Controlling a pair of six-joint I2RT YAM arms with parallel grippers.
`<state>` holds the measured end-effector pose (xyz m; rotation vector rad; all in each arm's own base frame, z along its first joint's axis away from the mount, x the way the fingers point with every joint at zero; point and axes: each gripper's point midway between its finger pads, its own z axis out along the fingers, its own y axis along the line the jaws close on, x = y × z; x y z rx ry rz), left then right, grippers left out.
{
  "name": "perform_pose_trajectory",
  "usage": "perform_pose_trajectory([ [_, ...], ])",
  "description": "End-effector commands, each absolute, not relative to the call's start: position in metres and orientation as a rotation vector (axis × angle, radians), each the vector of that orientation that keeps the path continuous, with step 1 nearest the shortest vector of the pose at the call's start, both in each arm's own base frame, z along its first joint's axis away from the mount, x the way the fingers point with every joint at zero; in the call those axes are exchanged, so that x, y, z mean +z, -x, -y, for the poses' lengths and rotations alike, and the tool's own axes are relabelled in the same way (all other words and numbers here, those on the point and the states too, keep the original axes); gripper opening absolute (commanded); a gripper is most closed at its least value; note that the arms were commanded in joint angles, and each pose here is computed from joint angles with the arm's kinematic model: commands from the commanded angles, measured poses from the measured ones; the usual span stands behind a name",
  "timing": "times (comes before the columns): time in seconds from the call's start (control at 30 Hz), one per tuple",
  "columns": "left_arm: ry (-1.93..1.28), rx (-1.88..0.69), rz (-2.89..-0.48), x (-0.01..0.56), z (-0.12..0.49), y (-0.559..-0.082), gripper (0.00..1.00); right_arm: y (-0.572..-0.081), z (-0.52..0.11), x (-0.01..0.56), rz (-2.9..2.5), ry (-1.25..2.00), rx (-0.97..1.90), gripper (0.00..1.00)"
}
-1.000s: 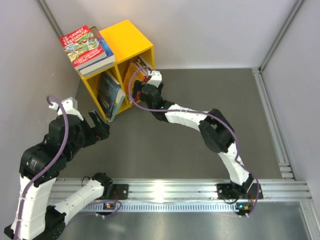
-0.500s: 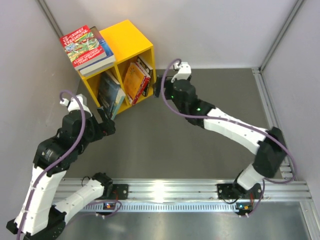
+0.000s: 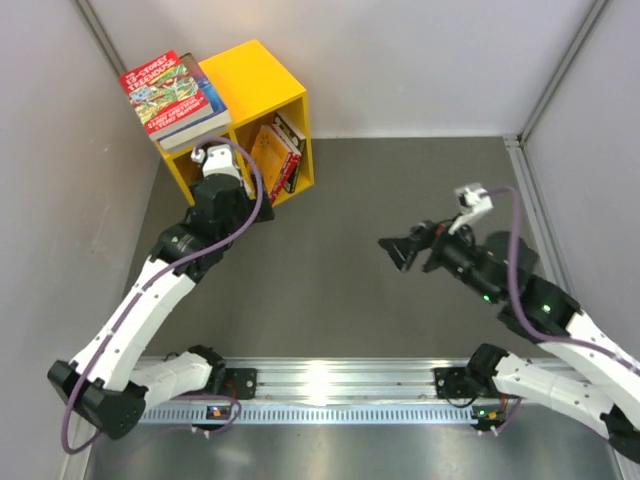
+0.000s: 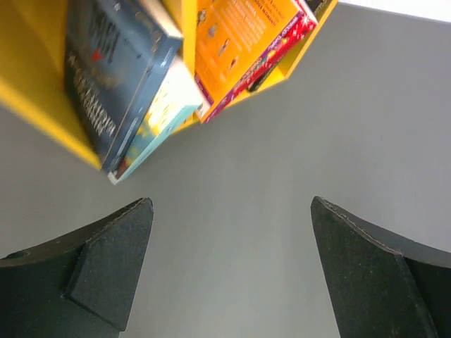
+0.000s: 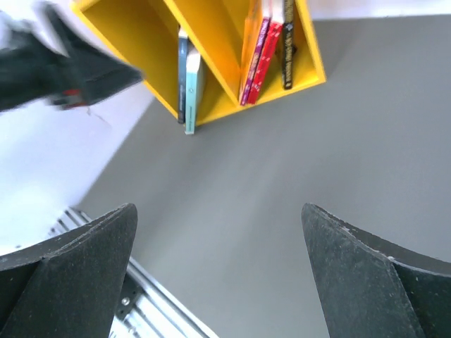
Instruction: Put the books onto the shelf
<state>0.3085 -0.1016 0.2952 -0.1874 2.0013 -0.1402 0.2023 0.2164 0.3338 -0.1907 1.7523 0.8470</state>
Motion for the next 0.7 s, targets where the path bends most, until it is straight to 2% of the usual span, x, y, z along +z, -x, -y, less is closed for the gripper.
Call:
perform_pose_trajectory([
  [0.0, 0.215, -0.132, -1.815, 0.316, 0.104, -0.343, 0.99, -0.188, -0.186, 0.318, -1.810, 0.118, 0.795, 1.00],
  [0.1, 0.253, -0.090, -1.803, 0.295, 0.087, -0.350, 0.99, -0.182, -0.162, 0.323, -1.830, 0.062, 0.733, 1.00],
  [0.13, 0.226, -0.152, -1.789, 0.293, 0.094, -0.355, 0.99, -0.181, -0.155, 0.321, -1.850, 0.049, 0.703, 1.00],
  [0.23, 0.143, -0.137, -1.859, 0.244, 0.085, -0.362, 0.99, -0.179, -0.146, 0.343, -1.826, 0.022, 0.698, 1.00],
  [0.27, 0.162, -0.070, -1.917, 0.213, 0.070, -0.363, 0.99, -0.179, -0.144, 0.347, -1.823, 0.012, 0.693, 1.00],
  [0.37, 0.238, 0.006, -1.941, 0.171, 0.038, -0.368, 0.99, -0.180, -0.139, 0.352, -1.826, -0.011, 0.677, 1.00],
  [0.5, 0.256, 0.010, -1.820, 0.149, 0.020, -0.368, 0.99, -0.177, -0.138, 0.351, -1.856, -0.001, 0.662, 1.00],
  [0.67, 0.321, 0.116, -1.813, 0.114, -0.012, -0.361, 0.99, -0.179, -0.137, 0.338, -1.902, 0.021, 0.612, 1.00],
])
